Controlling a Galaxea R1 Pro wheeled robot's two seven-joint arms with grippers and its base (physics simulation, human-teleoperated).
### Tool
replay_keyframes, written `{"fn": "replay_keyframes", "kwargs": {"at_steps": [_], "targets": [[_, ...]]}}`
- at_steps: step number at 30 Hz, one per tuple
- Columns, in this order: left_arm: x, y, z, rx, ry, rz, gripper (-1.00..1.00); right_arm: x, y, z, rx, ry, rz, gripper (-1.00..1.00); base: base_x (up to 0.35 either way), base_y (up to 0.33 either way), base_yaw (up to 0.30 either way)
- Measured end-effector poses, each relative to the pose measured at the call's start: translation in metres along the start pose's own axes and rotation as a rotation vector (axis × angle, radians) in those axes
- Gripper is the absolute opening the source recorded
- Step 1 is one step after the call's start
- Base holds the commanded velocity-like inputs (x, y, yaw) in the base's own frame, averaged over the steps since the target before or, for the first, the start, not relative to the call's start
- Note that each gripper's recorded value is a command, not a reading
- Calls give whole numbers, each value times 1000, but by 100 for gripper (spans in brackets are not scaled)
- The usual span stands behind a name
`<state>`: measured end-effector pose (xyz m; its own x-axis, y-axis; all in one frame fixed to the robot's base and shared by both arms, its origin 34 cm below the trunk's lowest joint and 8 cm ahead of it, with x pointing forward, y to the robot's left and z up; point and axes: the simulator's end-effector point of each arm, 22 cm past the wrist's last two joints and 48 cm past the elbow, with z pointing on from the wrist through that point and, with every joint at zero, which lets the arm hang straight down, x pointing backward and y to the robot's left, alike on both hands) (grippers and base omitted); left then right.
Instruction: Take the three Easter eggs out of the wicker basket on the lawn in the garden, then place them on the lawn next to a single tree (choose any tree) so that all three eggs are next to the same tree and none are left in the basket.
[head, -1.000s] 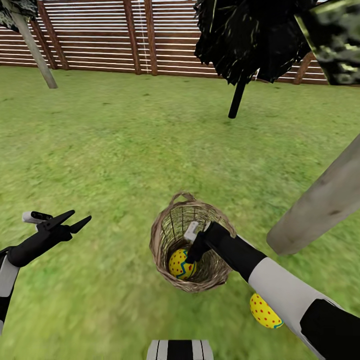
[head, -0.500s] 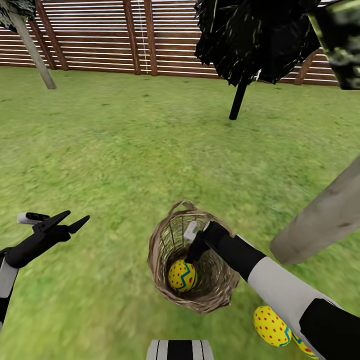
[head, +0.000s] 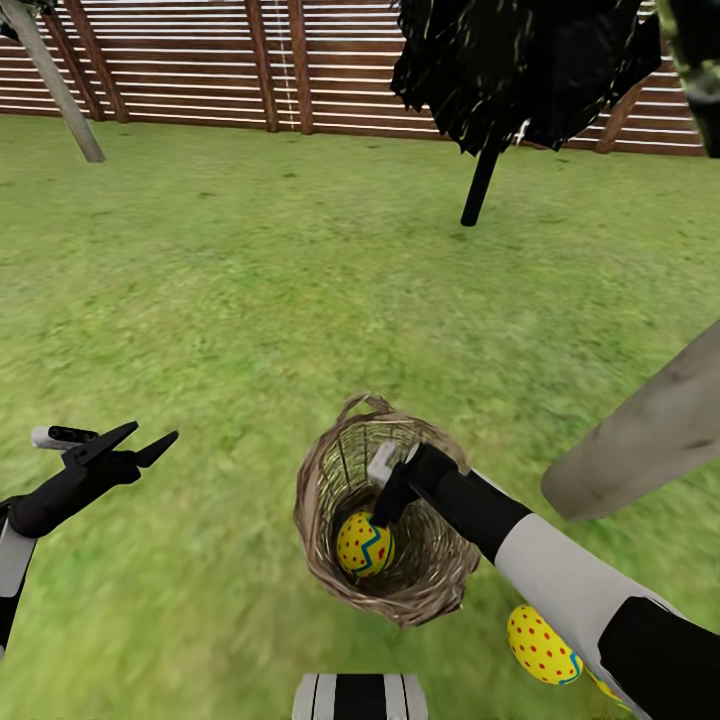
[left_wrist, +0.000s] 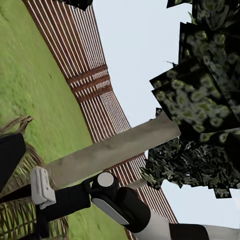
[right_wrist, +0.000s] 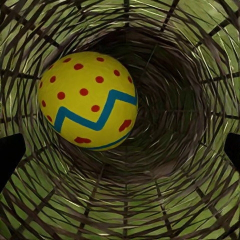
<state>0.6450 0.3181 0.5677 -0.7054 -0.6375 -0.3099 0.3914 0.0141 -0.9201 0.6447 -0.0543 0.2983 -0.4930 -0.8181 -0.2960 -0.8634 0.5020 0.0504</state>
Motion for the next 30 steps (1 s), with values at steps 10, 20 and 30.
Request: {"fn": "replay_keyframes", "kwargs": {"at_steps": [10, 20, 30], "targets": [[6, 23, -4, -25, 2, -32, 100, -2, 0, 16, -23, -13, -12, 100, 0, 0, 0], [13, 46, -9, -52, 2, -64, 100, -16, 6, 44, -33, 14, -72, 100, 0, 0, 0], [21, 69, -15, -79, 3, -97, 100, -7, 19, 71, -79, 22, -77, 100, 0, 0, 0]]}}
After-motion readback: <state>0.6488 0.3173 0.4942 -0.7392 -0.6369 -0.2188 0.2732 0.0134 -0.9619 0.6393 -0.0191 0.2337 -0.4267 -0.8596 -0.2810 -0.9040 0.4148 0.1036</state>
